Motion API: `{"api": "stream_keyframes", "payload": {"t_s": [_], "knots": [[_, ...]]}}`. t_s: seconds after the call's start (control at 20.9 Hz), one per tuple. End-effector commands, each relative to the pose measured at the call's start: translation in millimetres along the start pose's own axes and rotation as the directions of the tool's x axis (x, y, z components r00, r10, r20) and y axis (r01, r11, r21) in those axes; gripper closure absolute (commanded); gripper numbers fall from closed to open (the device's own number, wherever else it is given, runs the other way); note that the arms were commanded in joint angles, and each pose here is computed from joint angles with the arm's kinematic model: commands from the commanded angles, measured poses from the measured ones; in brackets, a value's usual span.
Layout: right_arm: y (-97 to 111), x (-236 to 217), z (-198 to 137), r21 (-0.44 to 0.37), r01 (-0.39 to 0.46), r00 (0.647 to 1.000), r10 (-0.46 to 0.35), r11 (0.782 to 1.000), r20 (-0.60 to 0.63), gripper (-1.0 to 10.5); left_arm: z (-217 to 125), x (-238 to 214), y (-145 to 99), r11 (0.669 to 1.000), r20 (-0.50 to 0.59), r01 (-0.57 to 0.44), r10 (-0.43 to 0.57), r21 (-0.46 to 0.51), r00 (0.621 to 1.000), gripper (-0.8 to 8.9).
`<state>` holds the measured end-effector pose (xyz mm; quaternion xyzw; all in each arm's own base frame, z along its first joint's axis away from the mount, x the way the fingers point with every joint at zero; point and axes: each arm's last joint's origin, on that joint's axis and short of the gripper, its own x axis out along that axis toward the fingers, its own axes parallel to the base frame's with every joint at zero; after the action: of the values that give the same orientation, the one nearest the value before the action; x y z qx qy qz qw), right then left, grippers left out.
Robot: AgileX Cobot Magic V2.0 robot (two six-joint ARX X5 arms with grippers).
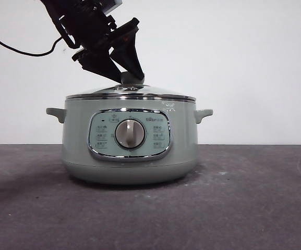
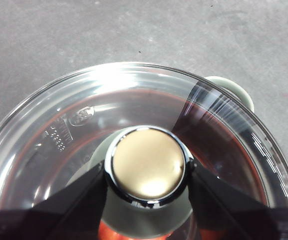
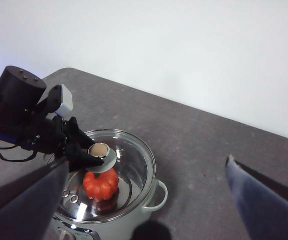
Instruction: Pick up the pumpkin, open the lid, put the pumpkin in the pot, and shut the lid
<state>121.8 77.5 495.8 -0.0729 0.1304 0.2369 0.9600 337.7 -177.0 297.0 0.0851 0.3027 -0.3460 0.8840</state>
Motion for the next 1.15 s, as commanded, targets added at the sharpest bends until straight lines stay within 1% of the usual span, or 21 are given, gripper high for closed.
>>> {"api": "stream_keyframes", "payload": {"t_s": [0.05,0.14,0.24,0.34,0.38,0.43,0.62,0.86,1.01,1.15], "knots": [[0.3,1.0,0.1,0.002,-0.002,1.0,0.002,1.0,0.001,3.5,0.9,0.5,-1.8,1.0,-0.009,-0.003,0.003,0.022,1.0,8.2],[0.4,1.0,-0.4,0.001,-0.003,1.0,0.003,1.0,-0.004,3.5,-0.8,0.5,-2.0,1.0,-0.026,-0.001,0.001,0.017,1.0,7.76],[0.6,1.7,-1.4,0.0,-0.008,1.0,0.008,1.0,-0.016,3.5,-1.3,0.5,-2.0,1.0,-0.032,0.0,0.001,0.016,1.0,6.06],[1.0,3.2,-3.4,0.0,-0.011,0.999,0.011,1.0,-0.04,3.5,-1.2,0.4,-2.1,1.0,-0.03,0.0,0.0,0.016,1.0,3.54],[1.0,3.1,-4.9,0.0,-0.012,0.998,0.012,1.0,-0.056,3.5,-1.2,0.4,-2.1,1.0,-0.03,0.0,0.001,0.016,1.0,2.83],[1.2,3.3,-7.0,-0.002,-0.013,0.997,0.013,1.0,-0.077,3.5,-1.1,0.1,-2.1,1.0,-0.03,0.0,0.0,0.016,1.0,2.51],[2.0,5.6,-15.2,-0.005,-0.024,0.985,0.023,1.0,-0.169,3.5,-0.1,-4.1,-3.0,1.0,-0.029,0.0,0.0,0.016,1.0,2.47],[5.6,8.5,-23.5,0.032,-0.119,0.957,0.123,0.992,-0.264,3.5,7.0,-24.8,-7.4,1.0,0.006,-0.003,0.003,0.024,1.0,2.47],[6.7,8.8,-27.4,0.042,-0.149,0.94,0.154,0.988,-0.306,3.5,11.4,-46.3,-12.2,1.0,0.024,-0.006,0.005,0.027,1.0,2.47],[8.5,9.6,-31.1,0.061,-0.196,0.915,0.205,0.979,-0.347,3.5,12.8,-77.4,-20.1,1.0,0.024,0.001,-0.001,0.019,1.0,2.47]]}}
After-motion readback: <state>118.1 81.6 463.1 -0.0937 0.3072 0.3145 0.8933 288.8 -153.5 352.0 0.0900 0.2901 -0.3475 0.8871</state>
